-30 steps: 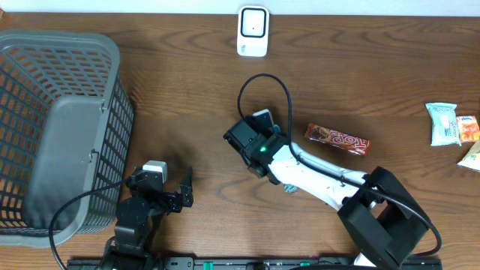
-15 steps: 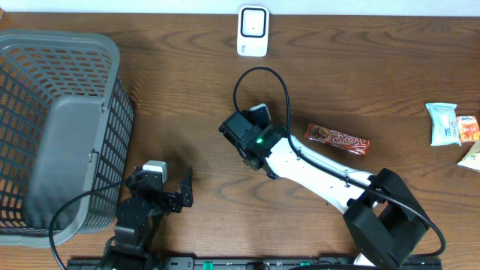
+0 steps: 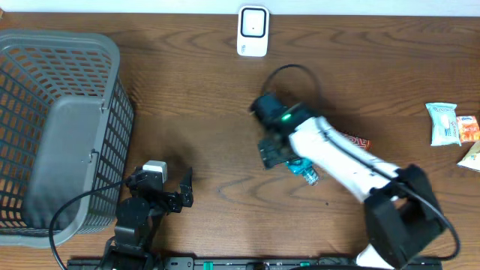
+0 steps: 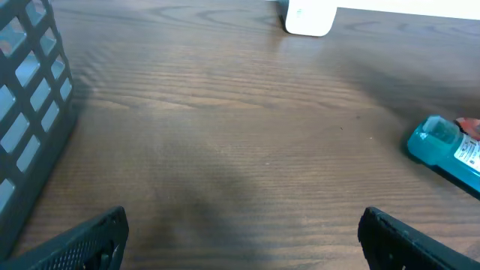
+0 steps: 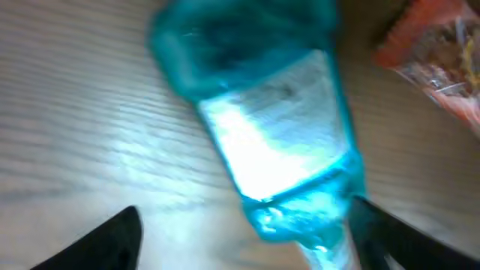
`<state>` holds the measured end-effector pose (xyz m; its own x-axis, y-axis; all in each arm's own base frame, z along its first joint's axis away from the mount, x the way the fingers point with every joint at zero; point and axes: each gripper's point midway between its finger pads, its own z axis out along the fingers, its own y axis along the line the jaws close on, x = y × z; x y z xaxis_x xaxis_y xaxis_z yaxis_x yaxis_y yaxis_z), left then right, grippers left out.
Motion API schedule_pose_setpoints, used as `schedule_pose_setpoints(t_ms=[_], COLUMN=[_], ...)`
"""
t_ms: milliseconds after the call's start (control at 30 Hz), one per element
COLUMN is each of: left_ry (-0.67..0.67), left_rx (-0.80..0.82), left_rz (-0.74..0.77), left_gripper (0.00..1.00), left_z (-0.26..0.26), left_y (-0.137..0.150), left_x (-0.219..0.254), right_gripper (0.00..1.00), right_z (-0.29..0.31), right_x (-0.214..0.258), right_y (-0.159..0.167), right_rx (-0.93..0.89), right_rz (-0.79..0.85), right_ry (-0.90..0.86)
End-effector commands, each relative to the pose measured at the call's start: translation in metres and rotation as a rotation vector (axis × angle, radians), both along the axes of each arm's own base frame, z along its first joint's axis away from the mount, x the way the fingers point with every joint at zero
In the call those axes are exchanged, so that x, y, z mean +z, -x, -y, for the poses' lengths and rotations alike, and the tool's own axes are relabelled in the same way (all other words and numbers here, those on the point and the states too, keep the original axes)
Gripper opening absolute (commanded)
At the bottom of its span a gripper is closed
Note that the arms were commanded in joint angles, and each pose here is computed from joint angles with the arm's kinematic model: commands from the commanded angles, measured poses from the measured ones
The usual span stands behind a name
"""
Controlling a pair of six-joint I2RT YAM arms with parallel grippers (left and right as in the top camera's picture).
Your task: Scan the item barcode
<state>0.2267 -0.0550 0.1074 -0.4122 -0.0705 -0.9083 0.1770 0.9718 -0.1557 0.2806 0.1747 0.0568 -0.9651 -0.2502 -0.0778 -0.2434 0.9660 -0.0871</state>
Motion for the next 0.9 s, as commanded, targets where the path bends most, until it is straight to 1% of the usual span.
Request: schedule_pose_setpoints(t_ms=[0,100,233,333,700,767,867], left_ry=[-0.015,-0.015,-0.015,-0.015,-0.015,-0.015,-0.015], left_rx=[-0.017,-0.017,-0.017,-0.017,-0.017,-0.017,-0.017], left_rz=[-0.029,-0.029,-0.029,-0.029,-0.029,-0.029,-0.029], left_gripper=[0.98,0.98,0.98,0.98,0.98,0.98,0.98], left_z=[0.002,0.002,0.002,0.002,0.002,0.002,0.002], left_y=[0.003,0.003,0.003,0.003,0.003,0.003,0.003], left_x=[-0.013,-0.013,-0.013,-0.013,-0.013,-0.013,-0.013], right_gripper=[0.87,0.87,0.86,0.86,0.86,0.82,0.63], right_z=[0.002,0.012,0.03,0.025,0.035,0.039,0.041], right_x=[0.015,0.005,-0.013,-0.022,-0.063,-0.07,-0.077], right_y=[-0.003,0.0,-0.004,0.002,0.017,0.018,0.018], right_rx=[0.099,0.092,0.027,0.049,0.074,0.071,0.065], right_rz=[-0.071,-0.14,-0.165,-0.194,-0.265,-0.273,-0.284], right_ry=[-0.175,-0.276,-0.311,-0.376,-0.316,-0.294,-0.278])
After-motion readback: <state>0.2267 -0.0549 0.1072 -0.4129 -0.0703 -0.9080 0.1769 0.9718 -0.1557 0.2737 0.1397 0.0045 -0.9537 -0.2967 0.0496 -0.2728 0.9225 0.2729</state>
